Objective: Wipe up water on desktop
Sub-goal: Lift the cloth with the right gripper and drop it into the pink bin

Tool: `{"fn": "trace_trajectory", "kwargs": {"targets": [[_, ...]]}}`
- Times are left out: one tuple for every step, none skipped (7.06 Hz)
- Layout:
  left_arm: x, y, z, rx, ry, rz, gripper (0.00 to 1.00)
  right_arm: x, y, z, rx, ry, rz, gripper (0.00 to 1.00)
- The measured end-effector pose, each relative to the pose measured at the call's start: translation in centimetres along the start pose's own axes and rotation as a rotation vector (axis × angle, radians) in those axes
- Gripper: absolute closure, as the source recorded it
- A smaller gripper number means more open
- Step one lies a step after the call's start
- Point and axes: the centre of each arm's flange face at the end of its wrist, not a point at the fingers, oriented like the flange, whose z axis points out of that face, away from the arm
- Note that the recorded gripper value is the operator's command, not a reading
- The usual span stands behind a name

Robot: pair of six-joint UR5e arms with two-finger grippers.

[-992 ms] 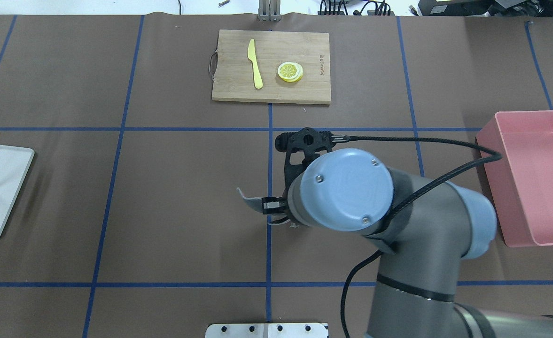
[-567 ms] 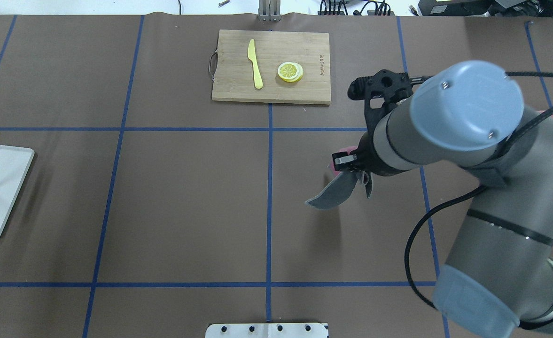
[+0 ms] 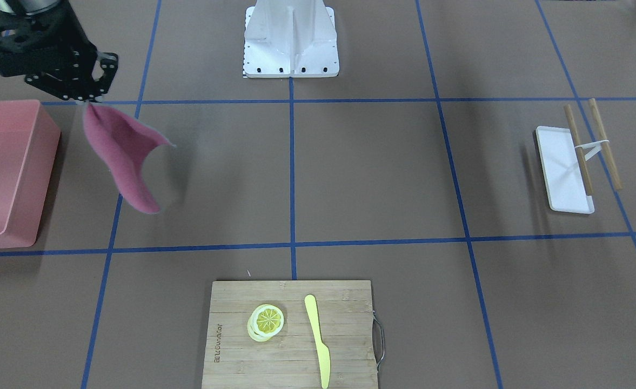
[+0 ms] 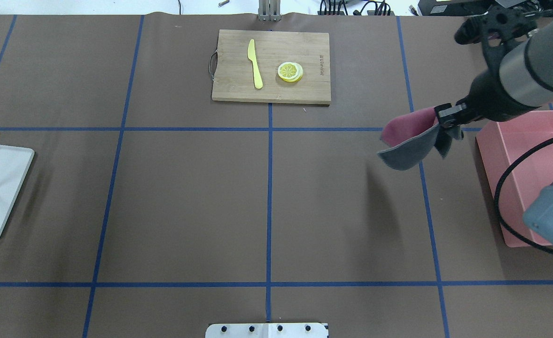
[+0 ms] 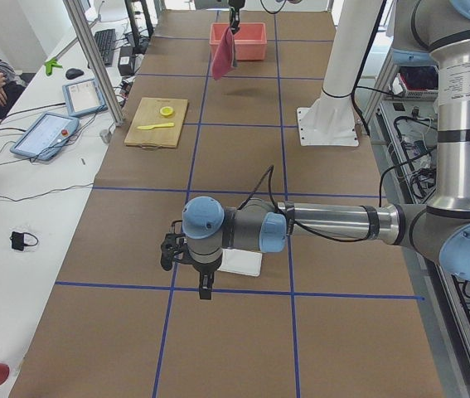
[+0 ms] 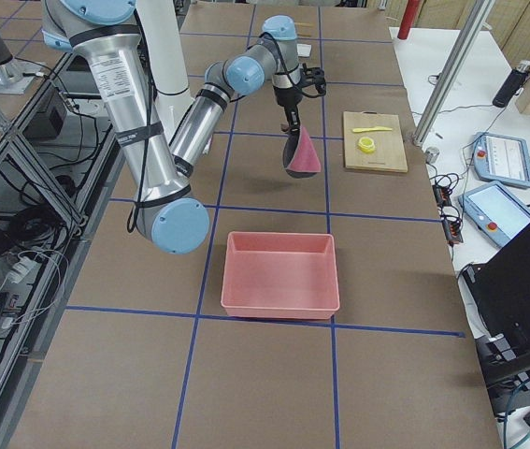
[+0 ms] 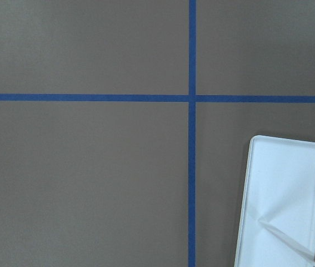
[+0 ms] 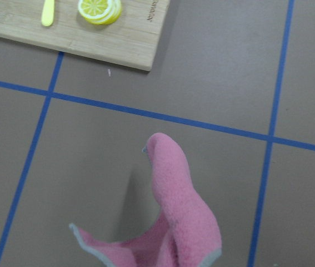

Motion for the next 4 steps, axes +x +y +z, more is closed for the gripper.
{"fn": "trace_trajectory", "kwargs": {"targets": [[-0.1, 0.1, 0.1, -0.002, 0.000, -0.001, 0.02, 4.8, 1.2, -0.8, -0.006, 0.035, 0.004, 1.00], [-0.1, 0.2, 0.2, -0.004, 0.000, -0.003, 0.02, 9.4, 2.5, -1.4, -0.019, 0.073, -0.015, 1.00], [-0.2, 0.2, 0.2, -0.004, 0.000, -0.004, 0.02, 14.2, 3.8, -2.2, -0.042, 0.093, -0.061, 1.00], [-0.2, 0.2, 0.2, -0.005, 0.000, -0.004, 0.02, 18.9, 5.5, -3.0, -0.066, 0.096, -0.107, 1.00]]}}
